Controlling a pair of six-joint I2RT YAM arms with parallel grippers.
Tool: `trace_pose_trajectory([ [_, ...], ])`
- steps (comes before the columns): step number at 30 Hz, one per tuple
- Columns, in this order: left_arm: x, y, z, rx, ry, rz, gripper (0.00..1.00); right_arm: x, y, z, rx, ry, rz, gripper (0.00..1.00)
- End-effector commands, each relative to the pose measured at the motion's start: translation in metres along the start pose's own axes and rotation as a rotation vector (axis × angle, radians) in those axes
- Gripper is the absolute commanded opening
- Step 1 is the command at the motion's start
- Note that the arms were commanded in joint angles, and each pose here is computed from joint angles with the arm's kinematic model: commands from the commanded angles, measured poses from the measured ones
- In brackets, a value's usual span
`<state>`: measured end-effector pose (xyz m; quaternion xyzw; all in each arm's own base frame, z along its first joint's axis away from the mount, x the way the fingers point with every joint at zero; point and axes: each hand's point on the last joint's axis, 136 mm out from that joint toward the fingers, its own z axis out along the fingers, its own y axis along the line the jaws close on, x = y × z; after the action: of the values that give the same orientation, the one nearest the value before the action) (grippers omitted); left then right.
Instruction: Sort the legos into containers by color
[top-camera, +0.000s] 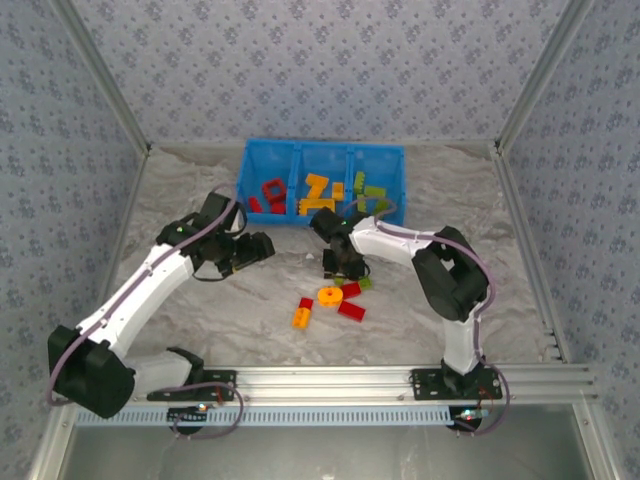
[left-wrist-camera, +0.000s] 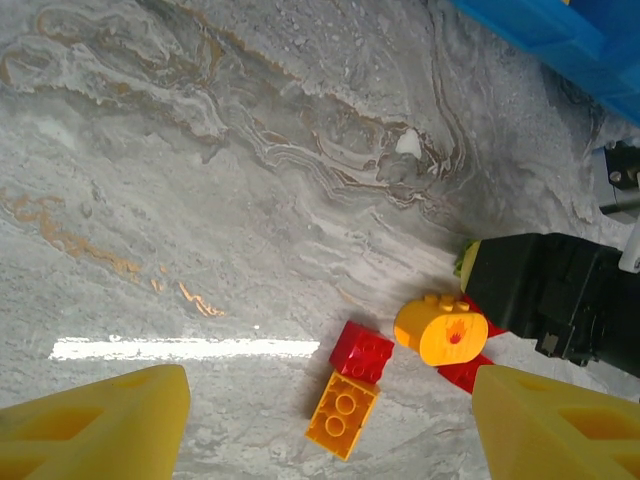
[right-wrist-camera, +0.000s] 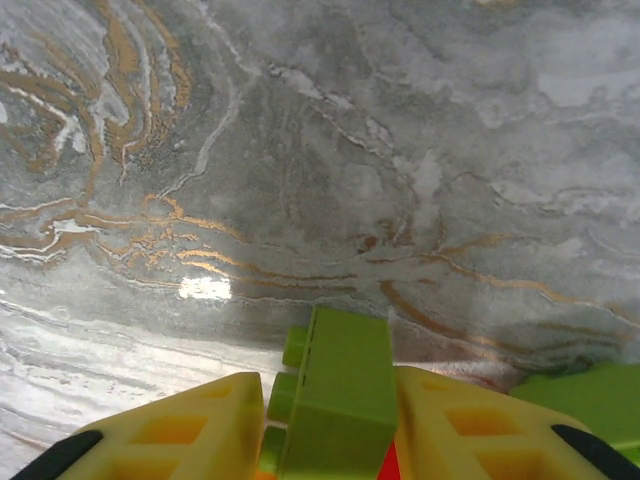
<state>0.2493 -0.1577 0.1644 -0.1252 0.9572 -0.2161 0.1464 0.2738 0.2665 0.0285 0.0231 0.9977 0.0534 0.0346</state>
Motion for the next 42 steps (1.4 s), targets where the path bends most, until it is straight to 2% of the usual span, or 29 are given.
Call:
trace_pose_trajectory([
  [1,0.000,-0.004,-0.003,0.029,0.001,0.008,0.75,-0.006,0.002,-0.002,0.001,-0.008,0.015,0.30],
  [5,-0.001,-0.011,-0.001,0.051,0.002,0.024,0.75,-0.015,-0.001,-0.018,0.018,-0.060,-0.005,0.18],
  [9,0.001,-0.020,0.006,0.091,0.021,0.040,0.75,-0.032,-0.016,-0.066,0.057,-0.172,-0.056,0.16],
  [11,-0.001,-0.024,0.008,0.095,0.021,0.043,0.74,-0.050,-0.035,-0.092,0.084,-0.226,-0.065,0.16],
  [14,-0.007,-0.028,0.011,0.100,0.011,0.039,0.74,-0.084,-0.063,-0.106,0.067,-0.265,-0.031,0.16],
  [19,-0.011,-0.036,0.011,0.109,0.005,0.049,0.74,-0.153,-0.074,-0.102,-0.030,-0.290,0.013,0.15],
  [23,-0.012,-0.037,0.008,0.105,0.001,0.053,0.74,-0.199,-0.083,-0.089,-0.021,-0.272,0.049,0.16],
  [27,-0.009,-0.038,0.007,0.101,0.008,0.057,0.74,-0.228,-0.089,-0.071,-0.026,-0.241,0.094,0.17],
  [30,-0.002,-0.038,0.007,0.092,0.031,0.077,0.74,-0.234,-0.087,-0.054,-0.028,-0.210,0.109,0.17],
  [33,0.018,-0.035,0.014,0.082,0.112,0.112,0.74,-0.233,-0.086,-0.040,-0.023,-0.189,0.118,0.20],
  [36,0.045,-0.033,0.020,0.055,0.189,0.211,0.74,-0.233,-0.085,-0.035,-0.031,-0.186,0.113,0.24],
  [38,0.064,-0.030,0.024,0.019,0.231,0.290,0.74,-0.234,-0.085,-0.037,-0.031,-0.189,0.107,0.31],
  [42,0.097,-0.021,0.036,-0.046,0.300,0.406,0.75,-0.234,-0.081,-0.049,-0.040,-0.197,0.094,0.50],
])
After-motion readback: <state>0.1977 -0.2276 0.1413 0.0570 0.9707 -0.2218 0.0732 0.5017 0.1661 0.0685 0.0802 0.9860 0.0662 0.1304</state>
